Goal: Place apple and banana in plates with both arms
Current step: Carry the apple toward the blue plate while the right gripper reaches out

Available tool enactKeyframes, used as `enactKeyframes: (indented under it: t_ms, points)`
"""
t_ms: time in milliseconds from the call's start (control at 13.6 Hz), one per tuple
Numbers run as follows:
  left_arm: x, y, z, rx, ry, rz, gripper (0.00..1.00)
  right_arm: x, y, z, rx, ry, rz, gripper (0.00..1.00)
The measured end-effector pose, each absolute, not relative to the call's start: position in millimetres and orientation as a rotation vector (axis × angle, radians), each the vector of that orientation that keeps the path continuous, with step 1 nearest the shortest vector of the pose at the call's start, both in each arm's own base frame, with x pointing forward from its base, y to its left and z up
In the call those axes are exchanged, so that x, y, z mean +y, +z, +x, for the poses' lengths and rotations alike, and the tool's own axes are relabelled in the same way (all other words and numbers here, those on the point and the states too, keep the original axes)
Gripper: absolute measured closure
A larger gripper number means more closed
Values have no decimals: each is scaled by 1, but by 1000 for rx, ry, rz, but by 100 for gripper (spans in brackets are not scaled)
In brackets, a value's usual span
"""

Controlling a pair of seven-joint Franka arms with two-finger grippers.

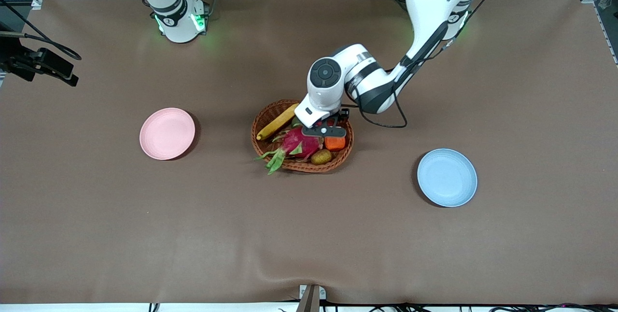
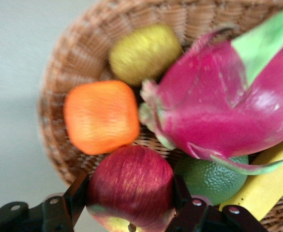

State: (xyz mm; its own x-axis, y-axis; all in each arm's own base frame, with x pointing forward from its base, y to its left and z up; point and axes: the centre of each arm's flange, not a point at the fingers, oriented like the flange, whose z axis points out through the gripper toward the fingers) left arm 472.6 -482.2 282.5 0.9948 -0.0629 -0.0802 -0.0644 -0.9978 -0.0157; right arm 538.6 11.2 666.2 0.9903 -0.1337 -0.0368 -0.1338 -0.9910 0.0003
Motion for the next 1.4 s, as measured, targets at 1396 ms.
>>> enactKeyframes:
  t_ms: [1396]
  points:
    - [-137, 357, 622, 110, 365, -3113, 25, 91, 569, 577, 139, 346, -3088, 0]
